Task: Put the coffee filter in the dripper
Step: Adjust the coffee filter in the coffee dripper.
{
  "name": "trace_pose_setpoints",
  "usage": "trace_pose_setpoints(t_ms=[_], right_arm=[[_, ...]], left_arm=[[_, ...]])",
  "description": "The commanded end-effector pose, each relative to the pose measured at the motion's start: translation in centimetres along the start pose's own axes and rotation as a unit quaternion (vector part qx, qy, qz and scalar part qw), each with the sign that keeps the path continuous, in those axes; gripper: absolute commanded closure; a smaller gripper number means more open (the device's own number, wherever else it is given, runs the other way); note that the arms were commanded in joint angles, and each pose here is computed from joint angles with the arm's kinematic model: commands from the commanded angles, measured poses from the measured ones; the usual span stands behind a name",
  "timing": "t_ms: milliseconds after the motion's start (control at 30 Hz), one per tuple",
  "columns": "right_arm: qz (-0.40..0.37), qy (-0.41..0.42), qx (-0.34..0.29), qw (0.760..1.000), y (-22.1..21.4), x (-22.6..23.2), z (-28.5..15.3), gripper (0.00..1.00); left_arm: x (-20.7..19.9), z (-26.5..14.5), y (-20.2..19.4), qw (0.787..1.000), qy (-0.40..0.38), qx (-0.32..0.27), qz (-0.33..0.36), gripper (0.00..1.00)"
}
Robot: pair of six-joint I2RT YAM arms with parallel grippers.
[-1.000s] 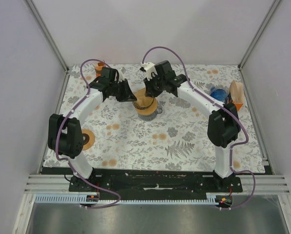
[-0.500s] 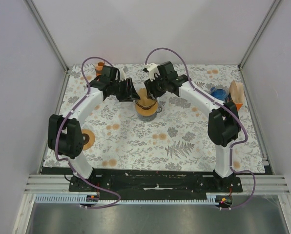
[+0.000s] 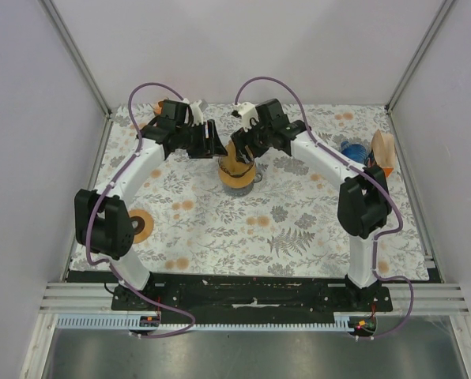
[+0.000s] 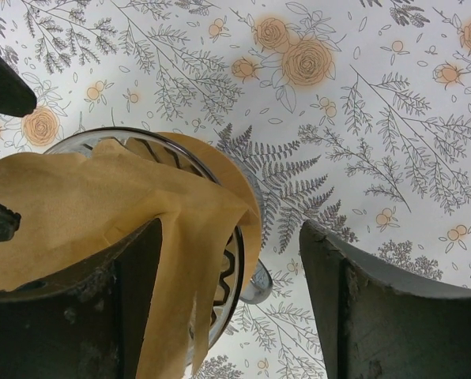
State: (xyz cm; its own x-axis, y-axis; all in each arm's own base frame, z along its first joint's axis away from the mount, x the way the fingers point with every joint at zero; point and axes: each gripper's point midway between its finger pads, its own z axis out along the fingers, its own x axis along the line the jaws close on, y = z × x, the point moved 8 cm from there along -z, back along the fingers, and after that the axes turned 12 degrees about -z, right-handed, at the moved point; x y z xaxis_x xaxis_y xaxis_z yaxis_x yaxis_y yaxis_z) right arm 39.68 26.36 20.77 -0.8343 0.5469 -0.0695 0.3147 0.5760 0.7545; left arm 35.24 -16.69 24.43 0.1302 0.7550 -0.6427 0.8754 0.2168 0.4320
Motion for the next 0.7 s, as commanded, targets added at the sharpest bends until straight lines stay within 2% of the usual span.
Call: trace_pose_setpoints(t_ms=[0, 333, 400, 467, 567, 600, 667], right_arm=[[-0.025, -0.012, -0.052, 0.998, 3.5, -0.2, -3.8, 0.22], [-0.049, -0.038, -0.100, 0.993, 6.2, 0.1, -8.8, 0.21], [-0.042, -0.041, -0.108, 0.992, 6.5, 0.4, -9.6, 0.26], [-0.033, -0.033, -0.115, 0.992, 6.6, 0.9, -10.1, 0.35], [-0.015, 0.002, -0.126, 0.992, 6.7, 2.4, -9.9, 0.71], [-0.013, 0.019, -0.128, 0.992, 6.7, 3.1, -9.4, 0.80], [-0.003, 0.033, -0.111, 0.993, 6.4, 4.0, -8.0, 0.90]], left_arm=[[-2.0, -2.3, 1.5, 0.998, -0.017, -0.039, 0.050, 0.33], [-2.7, -3.1, 2.5, 0.996, -0.014, -0.057, 0.074, 0.33], [-3.1, -3.4, 2.9, 0.994, -0.016, -0.064, 0.082, 0.38], [-3.5, -3.9, 3.2, 0.993, -0.021, -0.070, 0.090, 0.46], [-3.5, -3.8, 3.1, 0.994, -0.023, -0.065, 0.089, 0.58], [-3.4, -3.7, 3.1, 0.994, -0.020, -0.064, 0.086, 0.59], [-2.8, -3.4, 3.0, 0.995, -0.009, -0.065, 0.076, 0.60]])
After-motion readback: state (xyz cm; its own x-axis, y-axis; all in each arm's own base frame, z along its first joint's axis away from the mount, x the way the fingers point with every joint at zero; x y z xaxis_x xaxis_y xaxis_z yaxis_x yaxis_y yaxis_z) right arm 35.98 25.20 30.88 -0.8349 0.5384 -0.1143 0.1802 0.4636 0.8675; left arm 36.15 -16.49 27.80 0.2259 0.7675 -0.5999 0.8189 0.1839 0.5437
